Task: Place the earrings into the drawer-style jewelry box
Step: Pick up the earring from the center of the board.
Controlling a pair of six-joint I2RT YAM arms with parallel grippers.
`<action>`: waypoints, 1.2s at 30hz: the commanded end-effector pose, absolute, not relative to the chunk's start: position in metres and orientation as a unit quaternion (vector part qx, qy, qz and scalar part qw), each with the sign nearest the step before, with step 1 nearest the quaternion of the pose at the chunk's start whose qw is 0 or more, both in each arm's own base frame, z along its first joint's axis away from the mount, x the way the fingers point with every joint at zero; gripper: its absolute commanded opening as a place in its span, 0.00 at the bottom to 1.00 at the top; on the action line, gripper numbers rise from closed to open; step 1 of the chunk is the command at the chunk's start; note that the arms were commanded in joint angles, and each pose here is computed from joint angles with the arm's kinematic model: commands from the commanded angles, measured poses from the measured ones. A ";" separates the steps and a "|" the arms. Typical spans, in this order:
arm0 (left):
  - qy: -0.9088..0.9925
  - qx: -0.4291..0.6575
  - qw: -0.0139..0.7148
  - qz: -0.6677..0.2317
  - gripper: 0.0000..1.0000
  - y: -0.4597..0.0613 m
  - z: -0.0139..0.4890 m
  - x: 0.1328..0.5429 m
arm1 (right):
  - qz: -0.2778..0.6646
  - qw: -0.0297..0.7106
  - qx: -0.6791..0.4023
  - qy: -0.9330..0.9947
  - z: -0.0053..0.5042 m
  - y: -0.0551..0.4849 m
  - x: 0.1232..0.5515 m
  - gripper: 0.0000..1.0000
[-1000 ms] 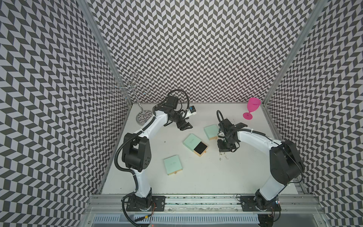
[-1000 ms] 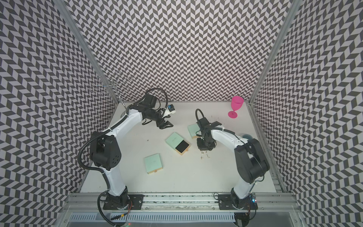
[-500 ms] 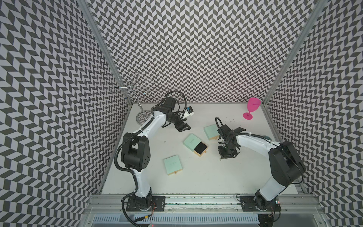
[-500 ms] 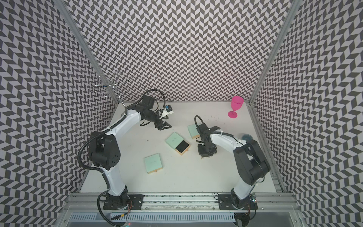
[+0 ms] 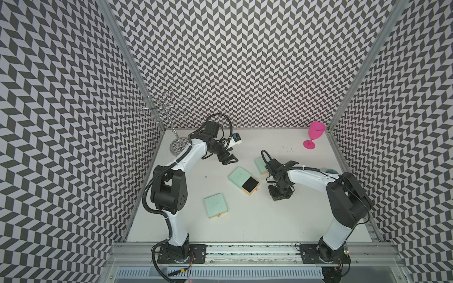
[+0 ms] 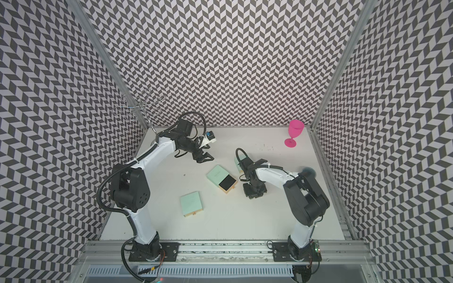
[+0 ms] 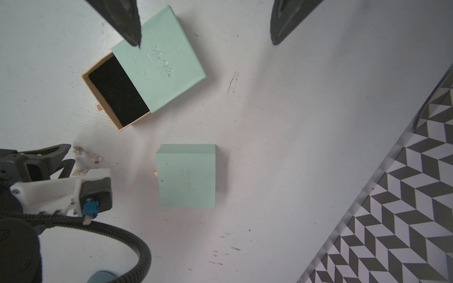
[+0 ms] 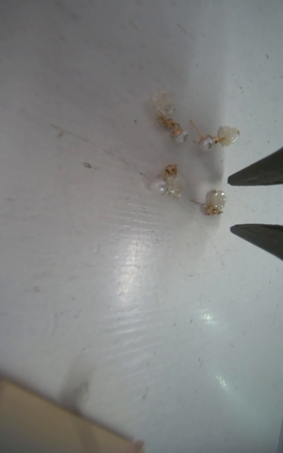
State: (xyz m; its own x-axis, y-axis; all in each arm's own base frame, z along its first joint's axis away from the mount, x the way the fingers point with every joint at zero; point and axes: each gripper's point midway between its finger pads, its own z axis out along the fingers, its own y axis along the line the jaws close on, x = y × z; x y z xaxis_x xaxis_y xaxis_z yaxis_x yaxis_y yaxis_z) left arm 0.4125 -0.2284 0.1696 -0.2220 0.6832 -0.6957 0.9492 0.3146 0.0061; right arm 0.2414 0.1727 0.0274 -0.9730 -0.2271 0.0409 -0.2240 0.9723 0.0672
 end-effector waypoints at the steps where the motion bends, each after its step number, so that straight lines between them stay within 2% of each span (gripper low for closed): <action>1: 0.742 0.549 0.313 -0.224 0.84 -0.226 0.182 0.403 | -0.014 0.010 0.114 -0.993 0.027 0.173 0.252 0.28; 11: 0.744 0.547 0.311 -0.227 0.85 -0.225 0.178 0.400 | -0.005 0.022 0.128 -0.992 0.015 0.178 0.248 0.26; 22: 0.743 0.546 0.314 -0.226 0.85 -0.223 0.179 0.399 | 0.010 0.025 0.135 -0.990 0.015 0.174 0.242 0.16; 36: 0.741 0.550 0.316 -0.219 0.85 -0.224 0.181 0.400 | -0.004 0.006 0.138 -0.990 0.042 0.183 0.252 0.16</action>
